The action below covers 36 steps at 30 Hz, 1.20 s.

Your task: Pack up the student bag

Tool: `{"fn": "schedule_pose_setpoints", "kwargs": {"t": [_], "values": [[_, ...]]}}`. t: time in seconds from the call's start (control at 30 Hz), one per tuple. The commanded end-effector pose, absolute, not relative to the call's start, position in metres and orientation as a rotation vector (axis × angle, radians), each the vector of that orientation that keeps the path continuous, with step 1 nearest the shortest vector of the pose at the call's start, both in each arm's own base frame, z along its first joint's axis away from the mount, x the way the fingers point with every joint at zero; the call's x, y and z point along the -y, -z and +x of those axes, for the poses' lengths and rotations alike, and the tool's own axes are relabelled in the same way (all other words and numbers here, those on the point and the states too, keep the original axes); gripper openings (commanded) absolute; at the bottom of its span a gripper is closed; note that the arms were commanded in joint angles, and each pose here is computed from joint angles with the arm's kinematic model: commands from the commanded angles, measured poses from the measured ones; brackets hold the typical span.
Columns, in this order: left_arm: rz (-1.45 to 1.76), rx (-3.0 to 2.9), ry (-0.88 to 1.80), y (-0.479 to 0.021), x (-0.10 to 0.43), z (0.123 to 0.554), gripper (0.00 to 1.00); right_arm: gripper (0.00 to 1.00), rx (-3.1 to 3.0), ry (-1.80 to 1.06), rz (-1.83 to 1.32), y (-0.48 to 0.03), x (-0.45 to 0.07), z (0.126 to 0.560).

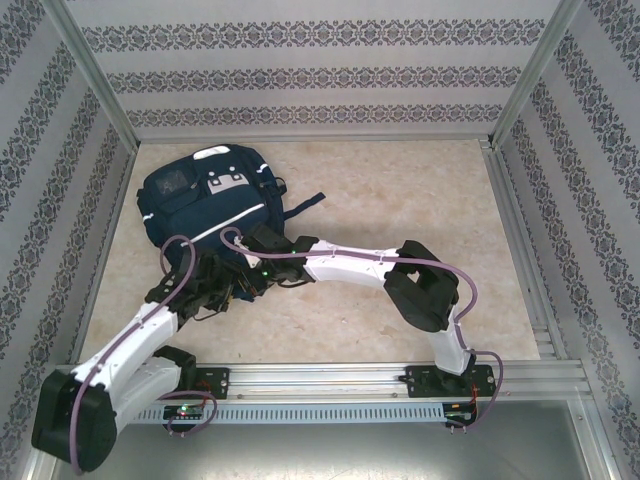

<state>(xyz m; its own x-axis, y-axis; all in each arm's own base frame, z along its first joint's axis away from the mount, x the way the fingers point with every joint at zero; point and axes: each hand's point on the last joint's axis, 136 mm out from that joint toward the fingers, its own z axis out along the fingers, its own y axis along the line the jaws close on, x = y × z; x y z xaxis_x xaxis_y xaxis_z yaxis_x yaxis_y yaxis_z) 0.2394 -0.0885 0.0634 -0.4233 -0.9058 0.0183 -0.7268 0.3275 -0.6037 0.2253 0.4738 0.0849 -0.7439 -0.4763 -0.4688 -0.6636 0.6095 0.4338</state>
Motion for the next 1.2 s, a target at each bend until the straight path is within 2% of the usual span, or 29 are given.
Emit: {"fn": "schedule_pose_setpoints", "kwargs": {"t": [0.0, 0.07, 0.1, 0.27, 0.47, 0.63, 0.73, 0.9, 1.17], "values": [[-1.422, -2.181, 0.717, -0.075, 0.081, 0.266, 0.36, 0.00, -2.541, -0.872, -0.926, -0.091, -0.467, 0.215], [-1.427, -2.215, 0.626, -0.069, 0.074, 0.262, 0.08, 0.00, -2.541, -0.852, -0.915, -0.092, -0.462, 0.216], [-1.428, -2.225, 0.579, -0.068, 0.069, 0.258, 0.00, 0.00, -2.545, -0.834, -0.907, -0.091, -0.457, 0.217], [-1.407, -2.212, 0.422, -0.077, 0.045, 0.240, 0.00, 0.00, -2.566, -0.727, -0.827, -0.085, -0.425, 0.230], [-1.392, -2.217, 0.276, -0.085, 0.015, 0.209, 0.00, 0.00, -2.591, -0.590, -0.680, -0.080, -0.364, 0.276], [-1.392, -2.179, 0.331, -0.093, 0.008, 0.202, 0.00, 0.00, -2.613, -0.515, -0.622, -0.074, -0.331, 0.315], [-1.365, -2.194, 0.426, -0.095, 0.020, 0.213, 0.00, 0.00, -2.596, -0.544, -0.656, -0.081, -0.339, 0.317], [-1.283, -2.181, 0.632, -0.098, 0.045, 0.238, 0.00, 0.11, -2.563, -0.667, -0.679, -0.099, -0.370, 0.299], [-1.142, -2.144, 0.849, -0.115, 0.088, 0.270, 0.00, 0.19, -2.528, -0.757, -0.679, -0.122, -0.397, 0.263]]}}
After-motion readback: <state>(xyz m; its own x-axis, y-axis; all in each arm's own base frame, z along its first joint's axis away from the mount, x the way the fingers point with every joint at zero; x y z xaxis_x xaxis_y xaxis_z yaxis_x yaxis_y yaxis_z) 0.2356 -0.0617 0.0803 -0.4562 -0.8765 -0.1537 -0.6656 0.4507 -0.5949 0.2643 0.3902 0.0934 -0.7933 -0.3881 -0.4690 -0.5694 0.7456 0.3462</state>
